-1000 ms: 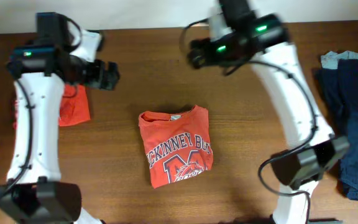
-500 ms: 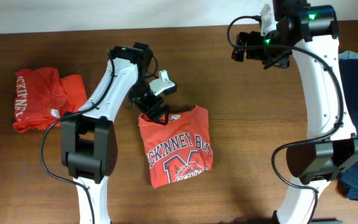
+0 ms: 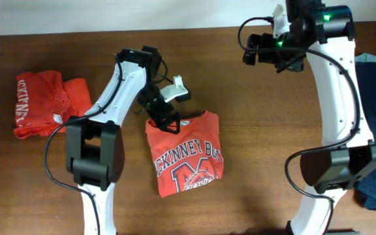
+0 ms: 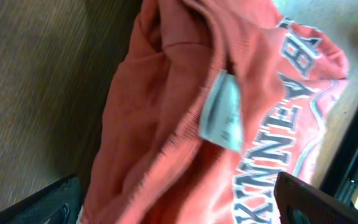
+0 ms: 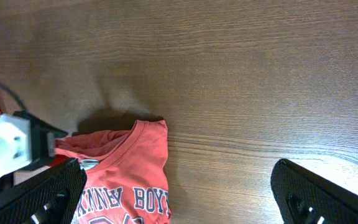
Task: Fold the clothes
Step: 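Grasp the folded orange shirt with the left gripper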
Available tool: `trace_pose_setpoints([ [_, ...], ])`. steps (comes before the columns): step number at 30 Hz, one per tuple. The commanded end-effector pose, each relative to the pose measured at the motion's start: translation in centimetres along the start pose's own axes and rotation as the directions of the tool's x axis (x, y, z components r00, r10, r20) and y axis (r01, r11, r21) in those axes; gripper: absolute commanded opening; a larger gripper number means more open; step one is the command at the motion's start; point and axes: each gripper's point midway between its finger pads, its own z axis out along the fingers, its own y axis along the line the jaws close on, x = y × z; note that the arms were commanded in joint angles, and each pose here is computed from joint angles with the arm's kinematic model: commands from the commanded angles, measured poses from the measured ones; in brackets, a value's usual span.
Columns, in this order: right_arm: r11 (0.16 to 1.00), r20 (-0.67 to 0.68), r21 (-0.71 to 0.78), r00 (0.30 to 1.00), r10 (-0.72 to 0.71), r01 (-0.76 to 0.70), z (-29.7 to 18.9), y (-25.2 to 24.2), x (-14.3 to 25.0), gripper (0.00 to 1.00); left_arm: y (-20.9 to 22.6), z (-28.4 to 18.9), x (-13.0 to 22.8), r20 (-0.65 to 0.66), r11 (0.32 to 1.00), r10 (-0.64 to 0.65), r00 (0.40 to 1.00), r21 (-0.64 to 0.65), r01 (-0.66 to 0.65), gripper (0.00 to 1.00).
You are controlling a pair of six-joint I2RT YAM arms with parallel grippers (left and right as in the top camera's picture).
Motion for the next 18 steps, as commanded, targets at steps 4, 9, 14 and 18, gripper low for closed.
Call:
trace_pose_setpoints([
  [4, 0.999, 0.008, 0.003, 0.999, -0.036, 0.036, -0.2, 1.0, 0.1, 0.99, 1.2, 4.7, 1.1, -0.068, 0.995, -0.019, 0.998, 0.097, 0.026, 0.98],
  [9, 0.999, 0.009, 0.003, 0.999, -0.036, 0.036, -0.2, 1.0, 0.1, 0.99, 1.2, 5.5, 1.4, -0.089, 0.992, -0.027, 0.996, 0.117, 0.038, 0.97],
  [14, 0.999, 0.011, 0.003, 0.999, -0.036, 0.036, -0.2, 1.0, 0.0, 0.99, -0.6, 6.5, 2.1, -0.156, 0.984, -0.029, 0.987, 0.170, 0.055, 0.81],
  [18, 0.999, 0.012, 0.003, 0.999, -0.037, 0.037, -0.2, 1.0, 0.0, 0.99, -2.3, 7.7, 2.5, -0.219, 0.977, 0.010, 0.976, 0.212, 0.038, 0.55],
])
